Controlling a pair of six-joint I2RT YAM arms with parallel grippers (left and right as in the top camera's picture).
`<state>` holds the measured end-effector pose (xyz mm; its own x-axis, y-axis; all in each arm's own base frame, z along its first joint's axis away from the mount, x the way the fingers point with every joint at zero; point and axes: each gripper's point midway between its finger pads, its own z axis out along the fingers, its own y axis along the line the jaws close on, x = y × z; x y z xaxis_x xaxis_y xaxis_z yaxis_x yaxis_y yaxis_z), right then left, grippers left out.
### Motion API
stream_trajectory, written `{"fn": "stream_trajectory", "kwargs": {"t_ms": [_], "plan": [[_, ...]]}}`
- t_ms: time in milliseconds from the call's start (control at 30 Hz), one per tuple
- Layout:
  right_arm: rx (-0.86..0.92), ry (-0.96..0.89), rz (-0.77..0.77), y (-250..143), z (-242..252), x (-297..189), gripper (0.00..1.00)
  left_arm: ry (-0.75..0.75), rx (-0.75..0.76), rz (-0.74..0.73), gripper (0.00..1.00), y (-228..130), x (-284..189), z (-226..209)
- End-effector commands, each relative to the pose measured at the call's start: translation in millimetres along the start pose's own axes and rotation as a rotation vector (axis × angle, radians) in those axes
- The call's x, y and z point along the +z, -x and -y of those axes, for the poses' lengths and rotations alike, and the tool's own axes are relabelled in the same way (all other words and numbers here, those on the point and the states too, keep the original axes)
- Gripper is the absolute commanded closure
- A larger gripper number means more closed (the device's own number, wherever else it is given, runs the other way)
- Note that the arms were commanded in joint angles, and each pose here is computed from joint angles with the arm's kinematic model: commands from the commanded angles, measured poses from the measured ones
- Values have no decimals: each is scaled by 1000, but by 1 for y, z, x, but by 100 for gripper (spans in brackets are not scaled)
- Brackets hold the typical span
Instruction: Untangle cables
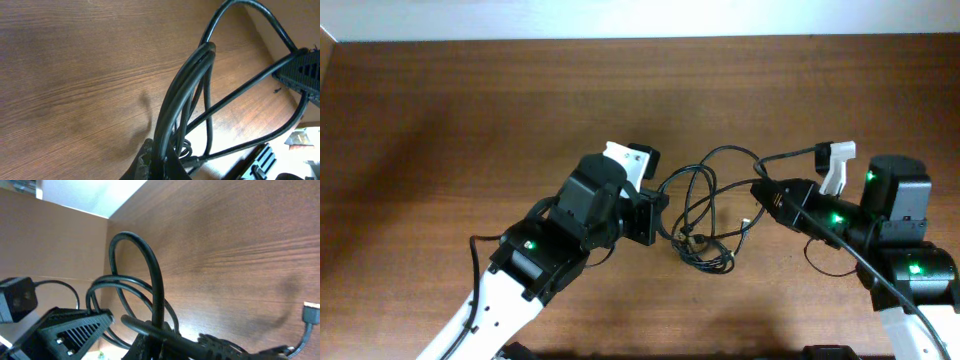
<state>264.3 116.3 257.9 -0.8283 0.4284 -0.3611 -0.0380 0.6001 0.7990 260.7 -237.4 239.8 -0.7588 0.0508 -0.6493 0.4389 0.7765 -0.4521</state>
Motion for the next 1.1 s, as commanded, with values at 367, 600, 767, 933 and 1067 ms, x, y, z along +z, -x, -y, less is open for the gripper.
{"fn": "stream_trajectory", "kwargs": {"t_ms": [367, 600, 767, 933, 1067], "plan": [[-147, -38, -50, -9, 8, 1, 96, 189, 95, 65, 100, 14, -9, -29], [-131, -57, -83, -10, 17, 8, 96, 207, 126, 61, 100, 13, -9, -32], [-169, -86, -66, -7, 21, 8, 96, 188, 152, 41, 100, 9, -9, -29], [-171, -125, -47, -3, 28, 7, 6, 37, 153, -1, 100, 1, -6, -4], [-164, -112, -60, -6, 26, 7, 1, -10, 157, 4, 100, 3, -5, 5]]}}
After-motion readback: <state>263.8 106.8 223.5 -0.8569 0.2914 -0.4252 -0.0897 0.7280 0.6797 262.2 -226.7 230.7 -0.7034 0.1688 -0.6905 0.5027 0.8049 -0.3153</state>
